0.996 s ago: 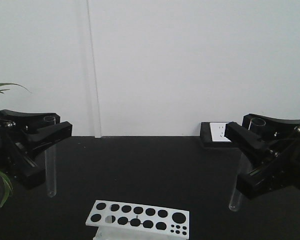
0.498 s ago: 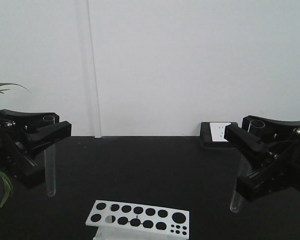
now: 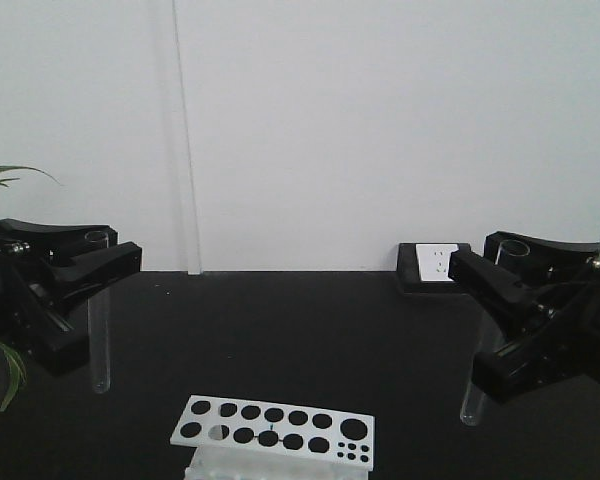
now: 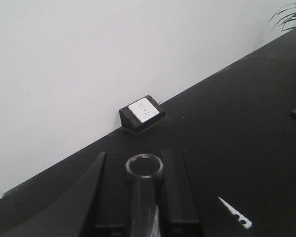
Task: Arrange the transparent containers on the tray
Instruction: 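Hold both test tubes raised upright in the grippers, then drive the base to the yellow tray while holding both tubes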
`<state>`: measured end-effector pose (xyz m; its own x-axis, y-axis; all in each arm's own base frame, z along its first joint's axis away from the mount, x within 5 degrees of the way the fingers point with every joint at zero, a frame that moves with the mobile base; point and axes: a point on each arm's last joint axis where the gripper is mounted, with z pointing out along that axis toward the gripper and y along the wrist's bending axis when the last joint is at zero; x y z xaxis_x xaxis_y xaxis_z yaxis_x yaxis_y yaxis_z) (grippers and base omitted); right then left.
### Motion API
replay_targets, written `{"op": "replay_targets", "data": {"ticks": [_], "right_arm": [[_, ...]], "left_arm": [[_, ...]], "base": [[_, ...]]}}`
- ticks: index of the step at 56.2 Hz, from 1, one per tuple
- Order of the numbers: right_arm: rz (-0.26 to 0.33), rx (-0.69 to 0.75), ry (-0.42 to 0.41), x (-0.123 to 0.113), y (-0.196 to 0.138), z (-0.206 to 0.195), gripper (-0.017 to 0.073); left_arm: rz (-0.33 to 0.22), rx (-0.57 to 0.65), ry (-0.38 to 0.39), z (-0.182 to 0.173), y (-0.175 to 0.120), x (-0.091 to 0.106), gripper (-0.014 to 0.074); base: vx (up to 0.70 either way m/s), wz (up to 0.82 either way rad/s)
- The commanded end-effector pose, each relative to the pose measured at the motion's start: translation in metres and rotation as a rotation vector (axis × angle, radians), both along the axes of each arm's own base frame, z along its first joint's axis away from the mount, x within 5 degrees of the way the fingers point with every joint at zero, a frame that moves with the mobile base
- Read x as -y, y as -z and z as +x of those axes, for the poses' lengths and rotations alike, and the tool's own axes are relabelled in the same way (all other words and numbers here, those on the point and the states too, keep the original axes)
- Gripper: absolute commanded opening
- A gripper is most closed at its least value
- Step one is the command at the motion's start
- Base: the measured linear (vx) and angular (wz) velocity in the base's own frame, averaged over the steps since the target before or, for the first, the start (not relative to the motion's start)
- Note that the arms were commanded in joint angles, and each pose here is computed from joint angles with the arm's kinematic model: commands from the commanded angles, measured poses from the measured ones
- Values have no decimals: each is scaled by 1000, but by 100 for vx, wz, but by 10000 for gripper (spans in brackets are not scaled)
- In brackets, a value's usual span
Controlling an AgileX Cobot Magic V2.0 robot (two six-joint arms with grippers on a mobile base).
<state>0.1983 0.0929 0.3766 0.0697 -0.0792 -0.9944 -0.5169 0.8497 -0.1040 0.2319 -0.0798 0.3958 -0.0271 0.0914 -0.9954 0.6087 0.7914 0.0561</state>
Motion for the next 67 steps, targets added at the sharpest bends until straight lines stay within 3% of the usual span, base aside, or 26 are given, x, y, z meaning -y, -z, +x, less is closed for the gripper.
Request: {"op": "replay_targets", "data": {"ticks": [1,67], "right_arm": [[26,61,-38,-2,-15,-4,-11],[26,61,-38,-2,-15,-4,-11]], "left_arm": [[-60,42,-10,-6,-18,-1,-3],[-59,40,-10,-5,-17,0,-3]], "base": [[-7,-4],[-22,3]]}}
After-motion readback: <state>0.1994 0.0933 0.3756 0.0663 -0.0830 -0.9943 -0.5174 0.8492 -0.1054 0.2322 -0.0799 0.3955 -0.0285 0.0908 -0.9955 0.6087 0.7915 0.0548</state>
